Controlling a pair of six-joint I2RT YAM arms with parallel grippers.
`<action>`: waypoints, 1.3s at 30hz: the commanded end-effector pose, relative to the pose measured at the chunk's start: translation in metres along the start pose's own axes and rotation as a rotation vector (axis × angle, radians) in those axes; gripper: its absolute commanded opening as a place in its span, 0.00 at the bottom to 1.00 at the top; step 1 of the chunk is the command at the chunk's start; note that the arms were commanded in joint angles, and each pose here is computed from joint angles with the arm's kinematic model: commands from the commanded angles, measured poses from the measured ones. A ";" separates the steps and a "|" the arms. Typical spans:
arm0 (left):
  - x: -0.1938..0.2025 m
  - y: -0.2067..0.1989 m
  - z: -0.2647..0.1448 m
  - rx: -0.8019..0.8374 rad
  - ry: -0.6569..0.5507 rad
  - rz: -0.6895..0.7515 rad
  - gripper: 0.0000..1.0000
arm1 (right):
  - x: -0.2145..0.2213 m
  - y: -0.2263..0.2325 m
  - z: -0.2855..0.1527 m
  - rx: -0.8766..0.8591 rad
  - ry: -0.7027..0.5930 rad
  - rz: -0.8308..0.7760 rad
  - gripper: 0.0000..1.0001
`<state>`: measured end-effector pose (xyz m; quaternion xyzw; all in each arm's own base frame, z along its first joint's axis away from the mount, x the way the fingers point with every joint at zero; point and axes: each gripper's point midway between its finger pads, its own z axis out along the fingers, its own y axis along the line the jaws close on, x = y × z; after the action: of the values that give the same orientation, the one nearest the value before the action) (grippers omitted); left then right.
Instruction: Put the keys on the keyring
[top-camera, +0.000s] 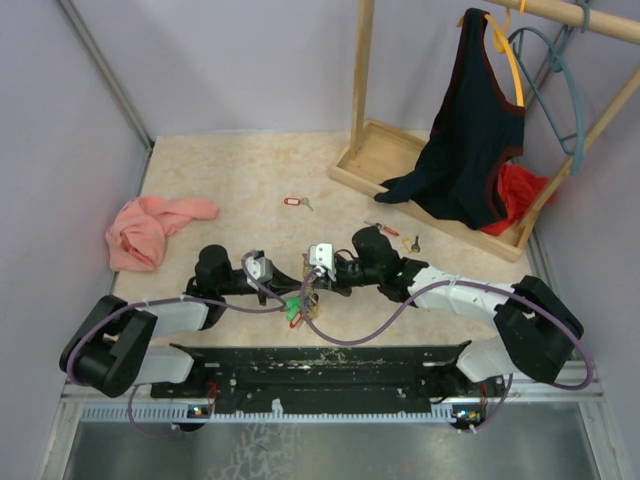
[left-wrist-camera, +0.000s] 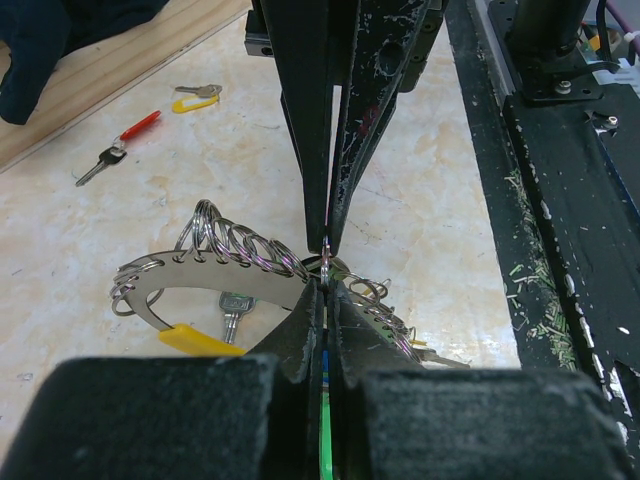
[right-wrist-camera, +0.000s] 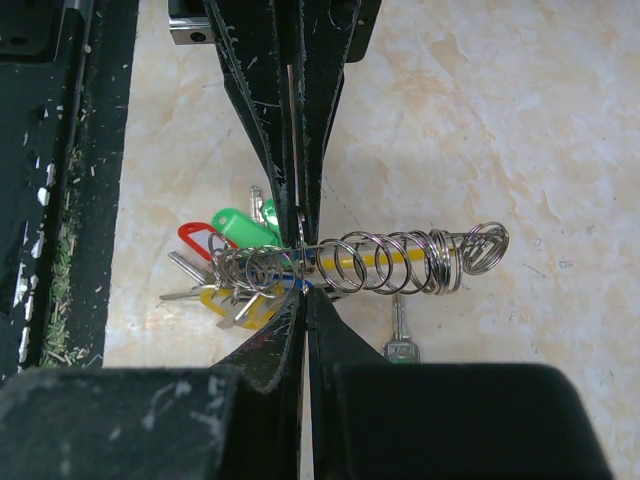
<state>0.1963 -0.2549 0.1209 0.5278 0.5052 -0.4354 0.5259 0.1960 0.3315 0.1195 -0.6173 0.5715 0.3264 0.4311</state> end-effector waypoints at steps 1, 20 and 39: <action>-0.014 0.004 0.002 0.016 -0.032 0.058 0.00 | -0.037 -0.005 -0.003 0.009 -0.099 -0.058 0.00; -0.014 0.001 0.003 0.041 -0.033 0.050 0.00 | -0.043 -0.004 -0.003 0.002 -0.127 -0.059 0.00; -0.014 0.002 0.004 0.046 -0.033 0.040 0.00 | -0.064 -0.003 -0.007 -0.003 -0.196 -0.047 0.00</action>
<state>0.1932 -0.2563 0.1232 0.5343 0.4956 -0.4450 0.5204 0.1922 0.3346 0.1245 -0.6036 0.5767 0.3457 0.4285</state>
